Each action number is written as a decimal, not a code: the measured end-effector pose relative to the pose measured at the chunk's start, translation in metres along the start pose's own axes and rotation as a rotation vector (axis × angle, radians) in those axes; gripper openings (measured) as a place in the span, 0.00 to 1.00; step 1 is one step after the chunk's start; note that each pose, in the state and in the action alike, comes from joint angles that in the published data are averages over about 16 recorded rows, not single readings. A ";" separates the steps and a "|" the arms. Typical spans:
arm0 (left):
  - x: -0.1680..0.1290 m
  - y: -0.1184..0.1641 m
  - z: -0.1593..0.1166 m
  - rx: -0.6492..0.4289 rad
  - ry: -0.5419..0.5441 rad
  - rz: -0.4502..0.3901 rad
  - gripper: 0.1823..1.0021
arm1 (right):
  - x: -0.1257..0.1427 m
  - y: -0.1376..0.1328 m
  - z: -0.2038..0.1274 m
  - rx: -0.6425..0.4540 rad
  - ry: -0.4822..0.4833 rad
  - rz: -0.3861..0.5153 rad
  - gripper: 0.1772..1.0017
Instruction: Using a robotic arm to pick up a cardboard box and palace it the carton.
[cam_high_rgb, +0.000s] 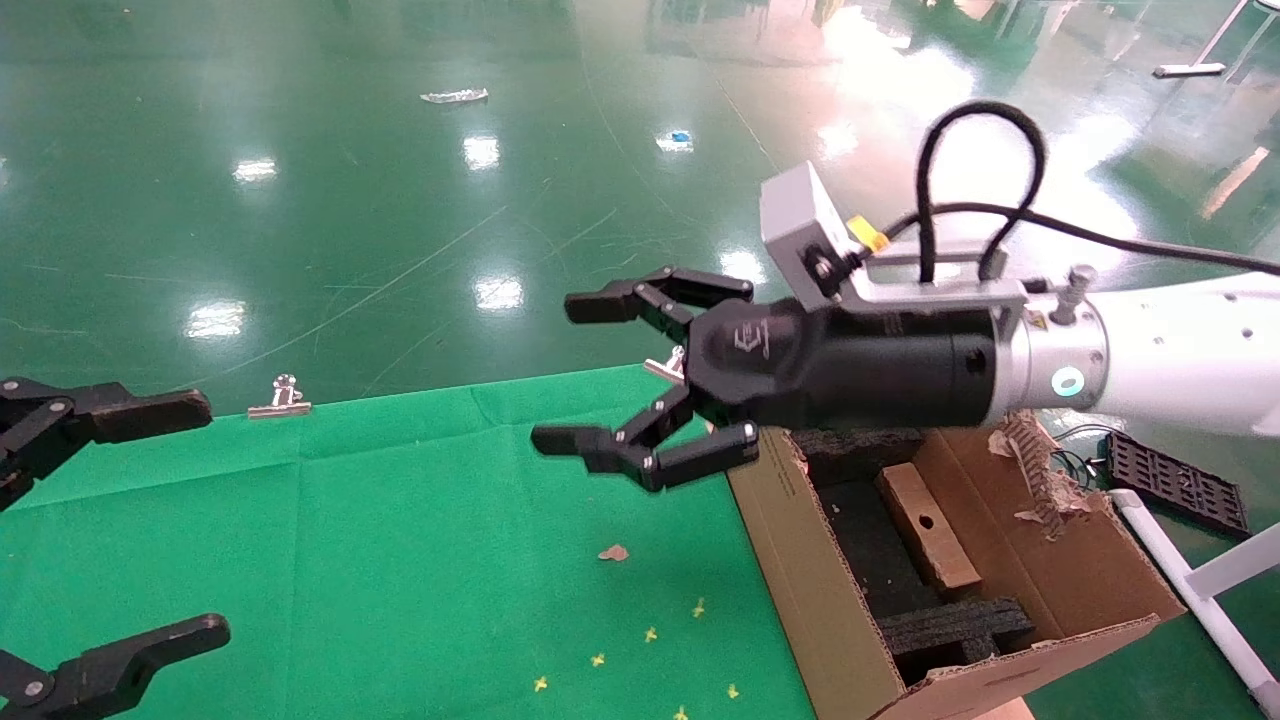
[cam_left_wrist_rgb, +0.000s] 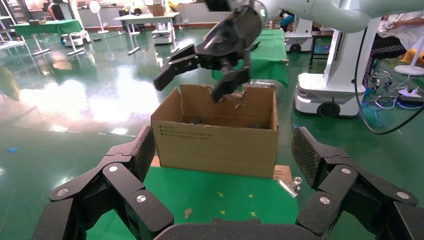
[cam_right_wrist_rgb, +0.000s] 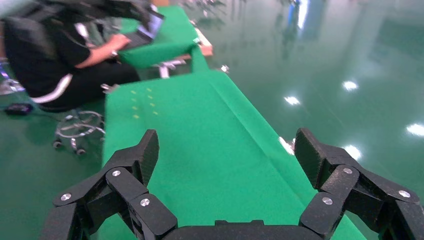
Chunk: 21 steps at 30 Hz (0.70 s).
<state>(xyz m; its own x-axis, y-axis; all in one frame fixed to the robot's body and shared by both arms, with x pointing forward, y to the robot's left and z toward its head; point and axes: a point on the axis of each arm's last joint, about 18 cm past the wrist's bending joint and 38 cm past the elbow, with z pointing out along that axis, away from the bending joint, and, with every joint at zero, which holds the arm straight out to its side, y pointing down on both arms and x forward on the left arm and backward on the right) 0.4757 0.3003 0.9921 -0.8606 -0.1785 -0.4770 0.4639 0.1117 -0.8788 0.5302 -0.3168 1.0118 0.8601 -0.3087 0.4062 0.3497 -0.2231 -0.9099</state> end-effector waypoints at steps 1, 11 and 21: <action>0.000 0.000 0.000 0.000 0.000 0.000 1.00 | -0.005 0.000 0.000 0.012 -0.011 -0.006 1.00; 0.000 0.000 0.000 0.000 0.000 0.000 1.00 | -0.048 -0.003 -0.003 0.114 -0.101 -0.066 1.00; 0.000 0.000 0.000 0.000 0.000 0.000 1.00 | -0.066 -0.005 -0.007 0.151 -0.132 -0.093 1.00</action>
<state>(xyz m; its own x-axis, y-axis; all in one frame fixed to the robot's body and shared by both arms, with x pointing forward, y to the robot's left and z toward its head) 0.4757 0.3004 0.9921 -0.8606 -0.1790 -0.4768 0.4638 0.1114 -0.8789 0.4696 -0.3014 0.9902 0.8593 -0.1675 0.4832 0.4726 -0.1009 -0.8755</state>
